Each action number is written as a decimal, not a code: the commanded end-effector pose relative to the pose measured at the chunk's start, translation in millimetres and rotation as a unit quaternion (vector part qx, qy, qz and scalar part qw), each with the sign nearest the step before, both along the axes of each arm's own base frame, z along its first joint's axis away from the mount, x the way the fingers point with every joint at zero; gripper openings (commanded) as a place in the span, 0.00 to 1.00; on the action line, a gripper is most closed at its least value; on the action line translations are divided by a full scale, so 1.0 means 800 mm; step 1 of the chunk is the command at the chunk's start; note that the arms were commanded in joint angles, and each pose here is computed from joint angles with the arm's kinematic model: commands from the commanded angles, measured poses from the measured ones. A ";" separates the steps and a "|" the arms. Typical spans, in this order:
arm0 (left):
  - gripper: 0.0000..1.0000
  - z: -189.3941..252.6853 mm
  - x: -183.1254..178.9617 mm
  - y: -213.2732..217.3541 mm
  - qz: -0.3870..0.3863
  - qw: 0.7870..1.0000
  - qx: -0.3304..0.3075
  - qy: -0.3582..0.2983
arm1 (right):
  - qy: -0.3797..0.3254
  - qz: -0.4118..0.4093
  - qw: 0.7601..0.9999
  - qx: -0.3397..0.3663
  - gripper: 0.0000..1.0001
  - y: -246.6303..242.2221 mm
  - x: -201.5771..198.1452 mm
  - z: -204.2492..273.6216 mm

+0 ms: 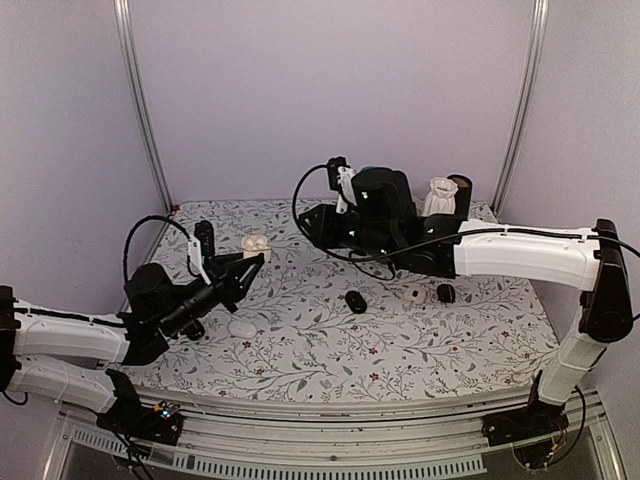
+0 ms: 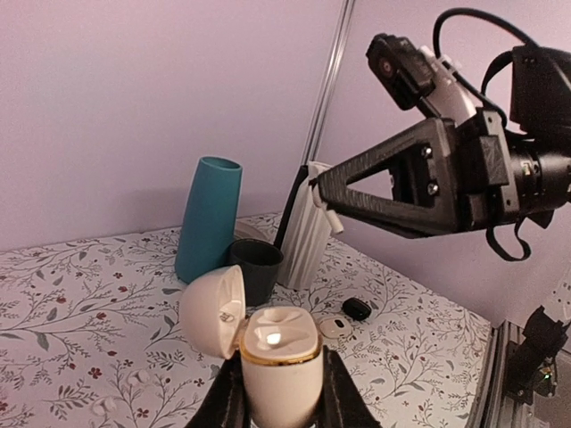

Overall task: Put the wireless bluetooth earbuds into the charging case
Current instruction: Place the left earbud in the left side groove of the charging case.

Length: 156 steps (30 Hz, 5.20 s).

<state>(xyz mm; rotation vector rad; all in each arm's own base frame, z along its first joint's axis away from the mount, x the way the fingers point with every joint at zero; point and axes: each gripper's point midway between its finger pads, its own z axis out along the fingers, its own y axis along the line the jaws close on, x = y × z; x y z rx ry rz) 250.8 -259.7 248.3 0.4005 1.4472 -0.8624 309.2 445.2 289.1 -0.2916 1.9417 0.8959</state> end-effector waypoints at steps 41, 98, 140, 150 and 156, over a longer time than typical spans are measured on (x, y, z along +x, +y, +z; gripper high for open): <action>0.00 0.069 -0.002 -0.069 -0.021 0.996 -0.015 -0.085 | -0.087 0.076 0.986 0.122 0.13 0.049 -0.063 0.078; 0.00 0.086 -0.031 -0.058 -0.047 0.987 0.048 -0.143 | -0.096 0.157 0.979 0.085 0.15 0.073 -0.090 0.049; 0.00 0.132 -0.008 -0.025 0.024 0.992 -0.040 -0.115 | -0.080 0.168 0.978 0.096 0.14 0.068 -0.100 0.031; 0.00 0.130 -0.010 -0.028 0.013 0.992 -0.036 -0.117 | -0.080 0.179 0.976 0.095 0.14 0.072 -0.104 0.028; 0.00 0.128 -0.016 -0.035 -0.005 0.991 -0.021 -0.131 | -0.077 0.183 0.976 0.089 0.16 0.074 -0.104 0.026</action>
